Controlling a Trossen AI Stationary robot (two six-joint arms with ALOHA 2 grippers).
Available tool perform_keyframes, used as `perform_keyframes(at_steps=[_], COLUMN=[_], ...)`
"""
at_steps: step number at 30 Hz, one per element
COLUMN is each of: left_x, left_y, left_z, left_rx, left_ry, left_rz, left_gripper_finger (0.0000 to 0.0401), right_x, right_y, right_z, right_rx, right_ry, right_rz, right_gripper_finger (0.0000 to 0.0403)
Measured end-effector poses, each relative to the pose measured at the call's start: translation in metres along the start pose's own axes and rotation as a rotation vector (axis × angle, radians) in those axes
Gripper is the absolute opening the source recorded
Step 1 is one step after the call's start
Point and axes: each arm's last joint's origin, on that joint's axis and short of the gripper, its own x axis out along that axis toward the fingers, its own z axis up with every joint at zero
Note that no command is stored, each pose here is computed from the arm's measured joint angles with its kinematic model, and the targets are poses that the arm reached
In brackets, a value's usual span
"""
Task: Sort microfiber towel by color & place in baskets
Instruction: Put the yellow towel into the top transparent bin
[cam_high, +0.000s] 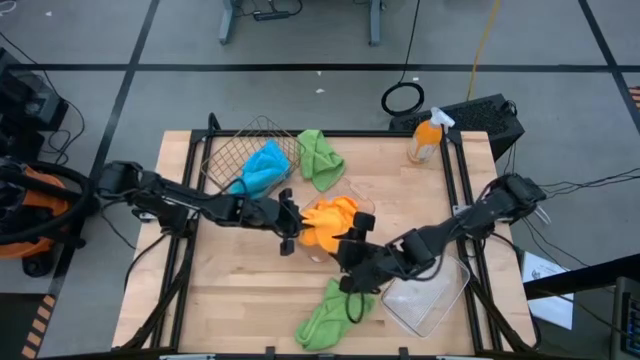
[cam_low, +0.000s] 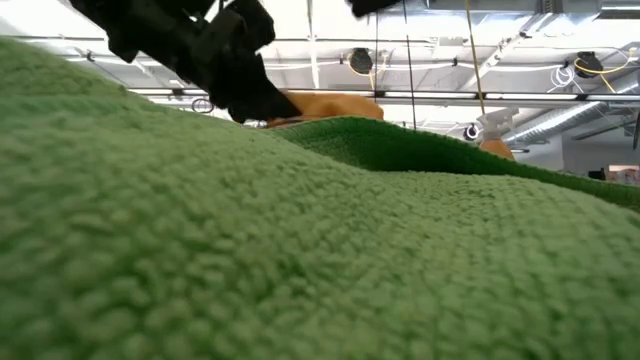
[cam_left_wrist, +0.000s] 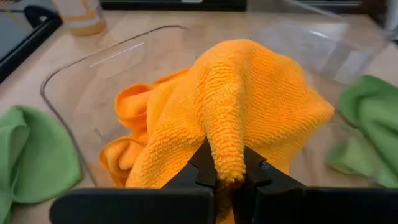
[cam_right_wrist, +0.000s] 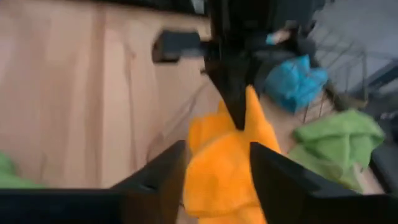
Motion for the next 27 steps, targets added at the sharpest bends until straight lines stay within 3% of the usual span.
perform_keyframes(at_steps=[9, 21, 27], left_x=[0.005, -0.003, -0.023], left_y=[0.007, 0.008, 0.005], left_z=[-0.001, 0.001, 0.005], left_rx=[-0.014, -0.031, -0.019], left_ry=[-0.009, 0.013, 0.042], left_rz=[0.017, -0.008, 0.053], left_gripper_finger=[0.0039, 0.0173, 0.02], right_x=[0.06, 0.123, 0.139], right_y=[-0.022, -0.065, -0.081], right_z=[-0.011, -0.029, -0.036], right_rx=[0.027, 0.123, 0.152], right_ry=[0.178, 0.386, 0.443], right_rz=[0.022, 0.09, 0.098], right_gripper_finger=[0.0013, 0.0002, 0.0001])
